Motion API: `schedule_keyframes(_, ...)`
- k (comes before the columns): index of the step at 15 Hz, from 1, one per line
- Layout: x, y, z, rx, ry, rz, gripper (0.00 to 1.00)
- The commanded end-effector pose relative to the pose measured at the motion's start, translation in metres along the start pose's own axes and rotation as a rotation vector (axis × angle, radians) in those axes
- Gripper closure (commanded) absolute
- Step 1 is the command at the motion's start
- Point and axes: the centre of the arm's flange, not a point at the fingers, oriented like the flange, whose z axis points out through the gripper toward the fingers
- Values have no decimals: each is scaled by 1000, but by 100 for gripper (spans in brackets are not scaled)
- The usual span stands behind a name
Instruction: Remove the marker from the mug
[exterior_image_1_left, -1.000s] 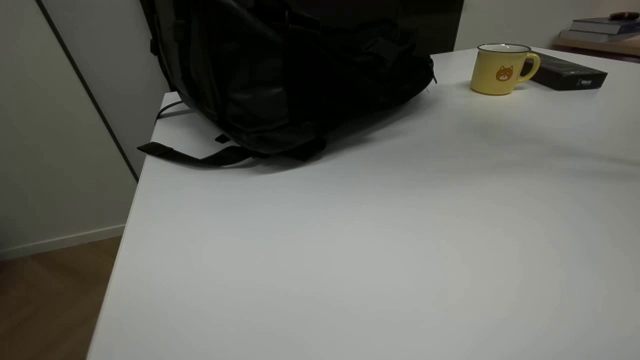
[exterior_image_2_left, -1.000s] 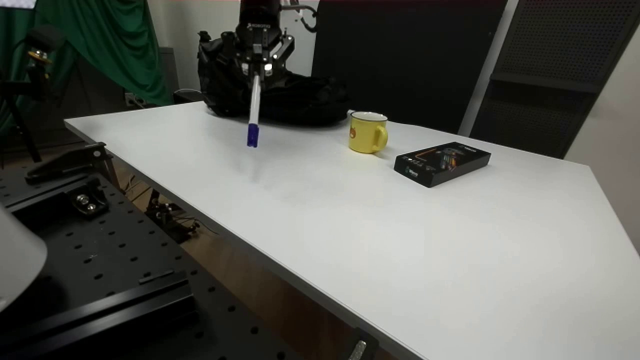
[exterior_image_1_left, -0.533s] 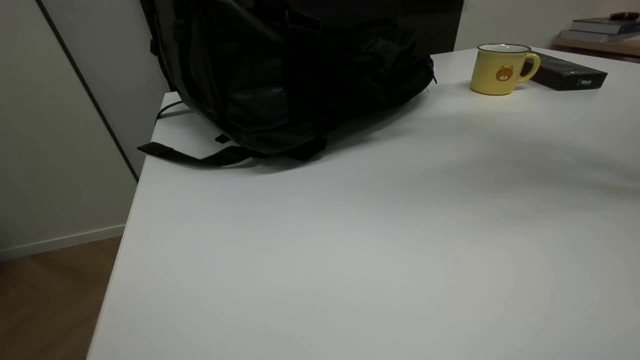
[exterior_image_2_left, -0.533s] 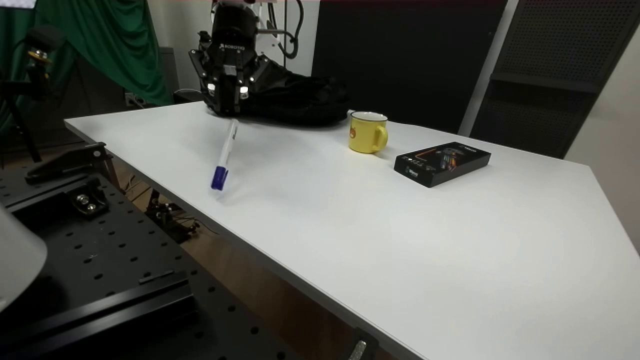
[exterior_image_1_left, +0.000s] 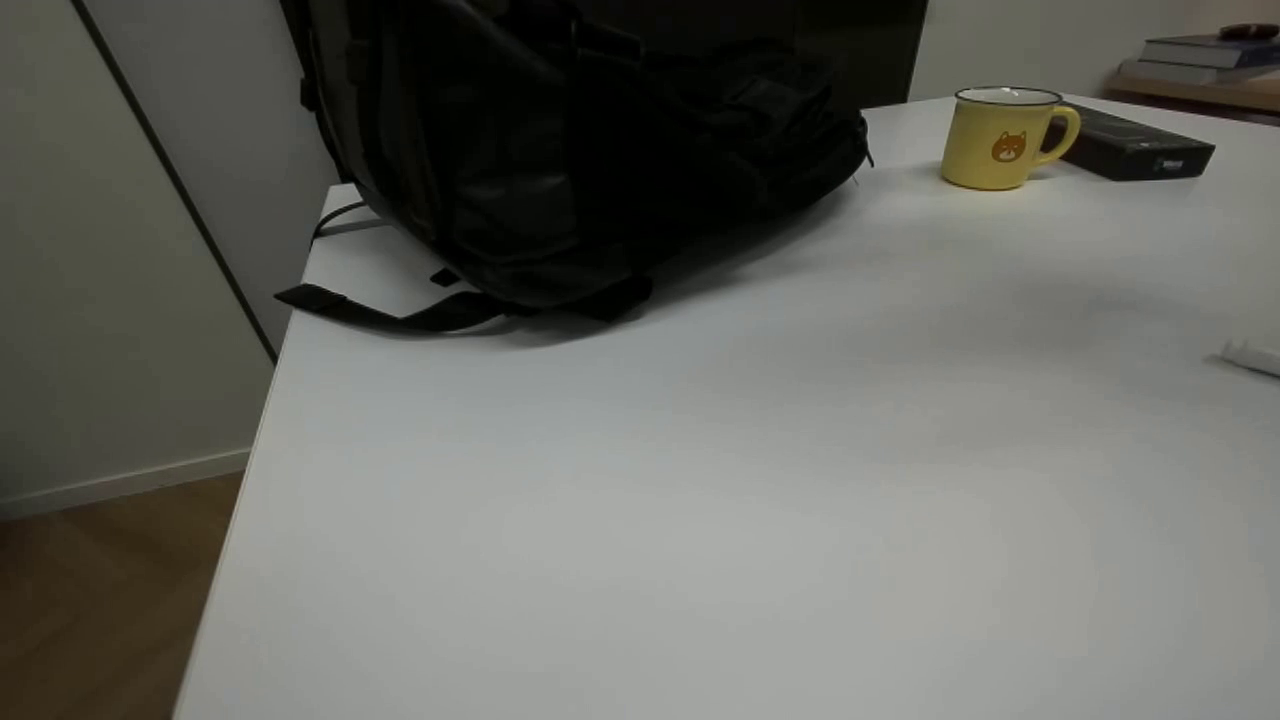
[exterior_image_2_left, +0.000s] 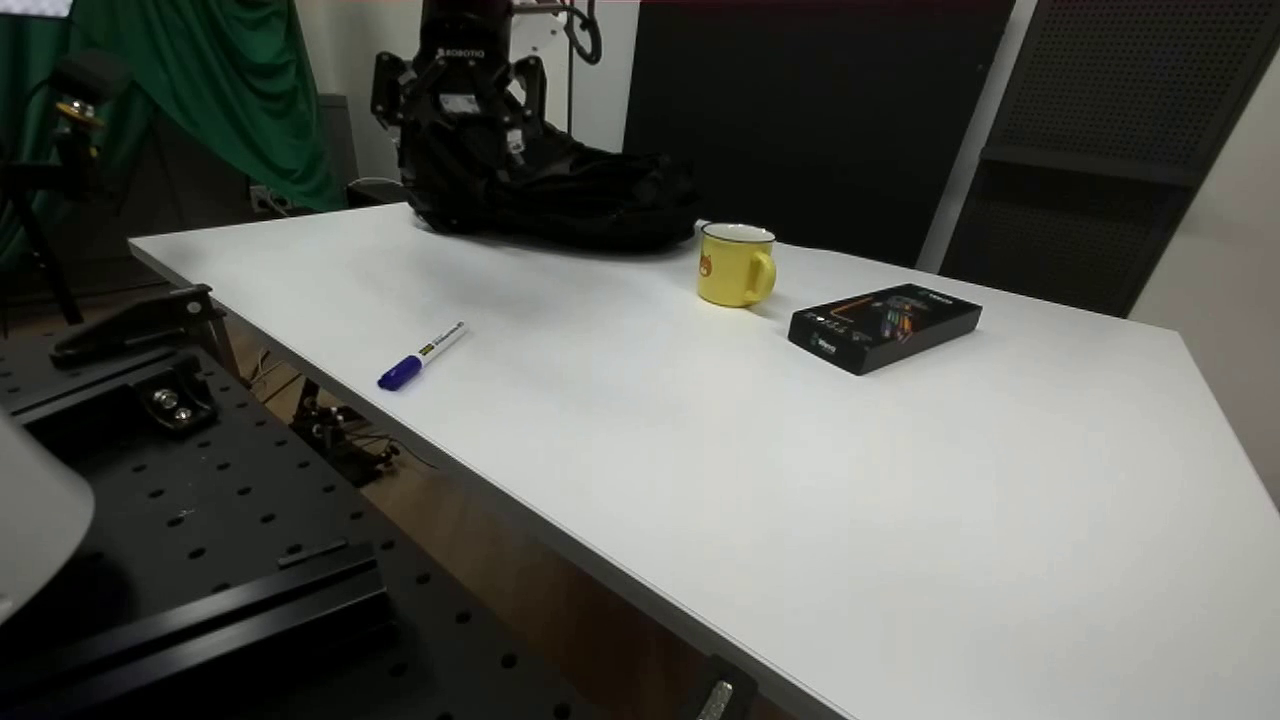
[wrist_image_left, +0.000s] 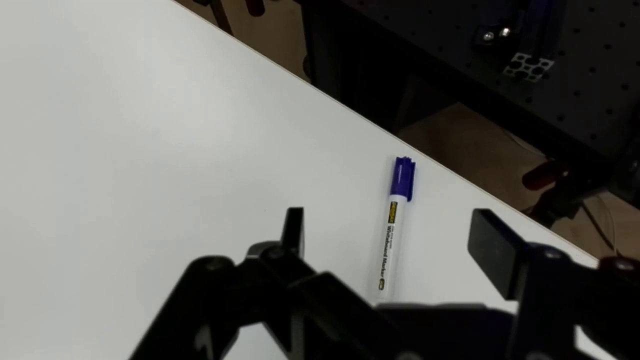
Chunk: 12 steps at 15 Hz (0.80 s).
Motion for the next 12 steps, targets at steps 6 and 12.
schedule_keyframes(6,-39,25,-38,122,124,377,0)
schedule_keyframes(12,-38,42,-38,191,136,429,0)
